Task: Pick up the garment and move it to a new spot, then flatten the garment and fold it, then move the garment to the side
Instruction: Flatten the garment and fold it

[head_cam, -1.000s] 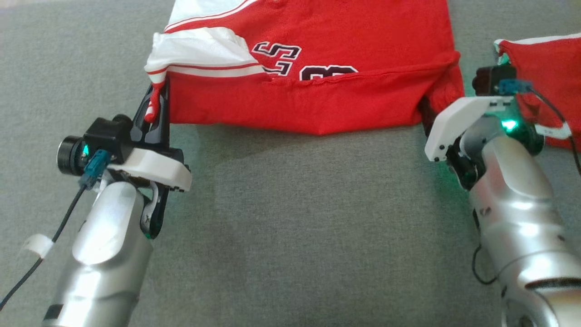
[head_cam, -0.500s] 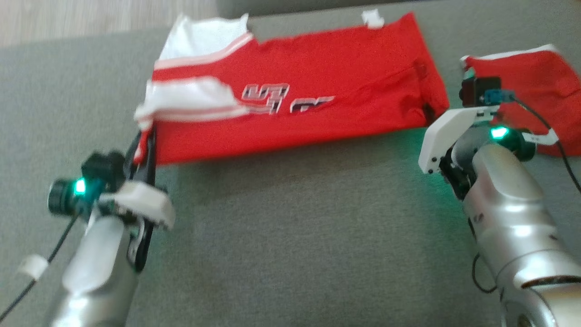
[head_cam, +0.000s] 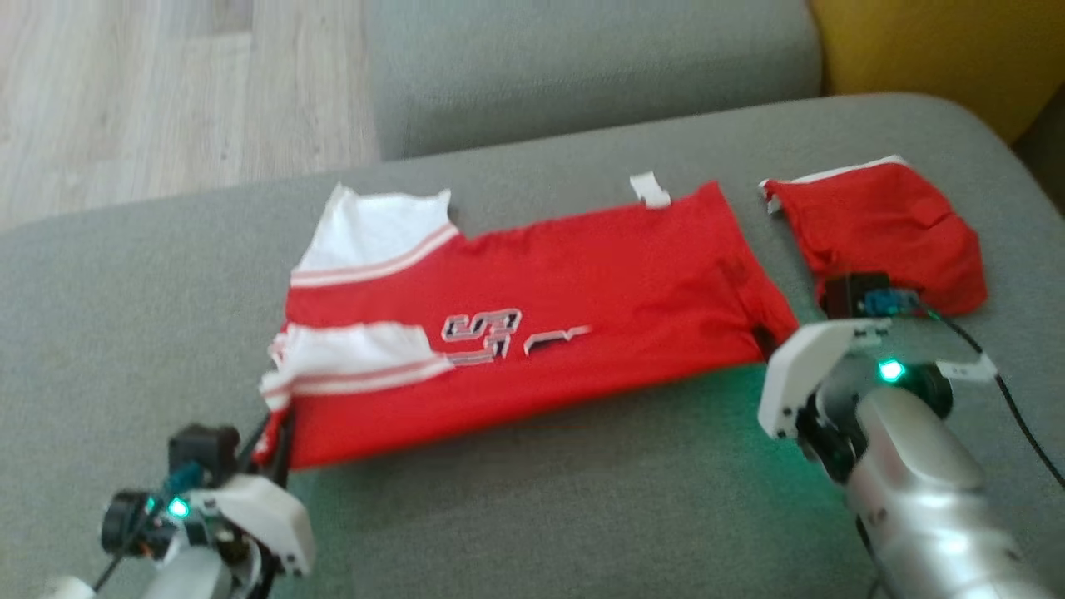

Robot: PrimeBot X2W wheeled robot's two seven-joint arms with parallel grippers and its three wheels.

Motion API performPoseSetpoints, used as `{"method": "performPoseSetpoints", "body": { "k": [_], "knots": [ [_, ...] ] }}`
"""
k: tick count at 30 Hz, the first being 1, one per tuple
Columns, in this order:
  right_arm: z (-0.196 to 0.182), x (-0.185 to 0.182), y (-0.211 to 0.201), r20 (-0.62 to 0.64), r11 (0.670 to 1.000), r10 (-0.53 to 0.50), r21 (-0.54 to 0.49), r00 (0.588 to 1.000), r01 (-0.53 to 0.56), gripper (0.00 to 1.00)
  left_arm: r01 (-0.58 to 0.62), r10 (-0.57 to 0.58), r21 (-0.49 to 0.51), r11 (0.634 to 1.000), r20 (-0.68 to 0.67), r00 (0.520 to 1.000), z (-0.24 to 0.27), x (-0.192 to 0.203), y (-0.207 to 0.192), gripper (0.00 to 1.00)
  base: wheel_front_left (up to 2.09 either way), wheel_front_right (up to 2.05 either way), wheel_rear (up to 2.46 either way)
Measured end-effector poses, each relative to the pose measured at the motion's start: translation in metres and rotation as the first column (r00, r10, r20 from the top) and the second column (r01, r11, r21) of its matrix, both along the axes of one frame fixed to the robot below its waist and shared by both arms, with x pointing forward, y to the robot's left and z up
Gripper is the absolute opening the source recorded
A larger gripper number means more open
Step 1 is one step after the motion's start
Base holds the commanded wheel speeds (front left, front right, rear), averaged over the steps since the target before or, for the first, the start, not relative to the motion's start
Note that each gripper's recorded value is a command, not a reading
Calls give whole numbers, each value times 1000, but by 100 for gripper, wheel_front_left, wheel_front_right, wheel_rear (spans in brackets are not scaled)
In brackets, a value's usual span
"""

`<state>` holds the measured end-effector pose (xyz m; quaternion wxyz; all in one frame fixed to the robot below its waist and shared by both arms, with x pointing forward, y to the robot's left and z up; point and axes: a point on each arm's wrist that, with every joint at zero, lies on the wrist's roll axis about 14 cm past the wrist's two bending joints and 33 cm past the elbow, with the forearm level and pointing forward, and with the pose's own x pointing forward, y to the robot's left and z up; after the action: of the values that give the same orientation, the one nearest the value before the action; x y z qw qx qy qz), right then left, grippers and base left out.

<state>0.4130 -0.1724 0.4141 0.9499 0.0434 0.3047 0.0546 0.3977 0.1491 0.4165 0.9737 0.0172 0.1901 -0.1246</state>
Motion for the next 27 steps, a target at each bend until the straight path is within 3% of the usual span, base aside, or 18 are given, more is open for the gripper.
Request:
{"method": "performPoseSetpoints", "body": {
  "k": [11,12,13,14,15,21,27],
  "knots": [
    [-15,-47,-20,-4,996,-69,56,998,70,3,52,-53,-14,999,-59,997,-6,-31,-21,0,0,0,0],
    [-13,-47,-22,12,996,-76,56,997,75,81,46,-47,-18,999,-58,997,-6,-31,-21,0,0,0,0],
    [-6,-45,-23,61,992,-103,82,993,98,100,39,-40,-25,999,-39,998,-4,-29,-22,42,0,0,0],
    [-1,-43,-25,91,990,-119,92,989,110,100,24,-25,-28,999,-21,999,-1,-26,-21,76,0,0,0],
    [5,-41,-28,129,988,-131,95,983,119,100,11,-10,-34,999,4,1000,3,-22,-19,100,0,0,0],
    [63,-23,-42,421,979,-200,127,885,160,100,-19,42,-124,992,180,983,32,-2,-22,100,0,0,0],
    [88,-20,-57,560,970,-241,129,793,204,100,29,38,-197,980,331,943,73,32,-35,100,0,0,0]
  ]
}}
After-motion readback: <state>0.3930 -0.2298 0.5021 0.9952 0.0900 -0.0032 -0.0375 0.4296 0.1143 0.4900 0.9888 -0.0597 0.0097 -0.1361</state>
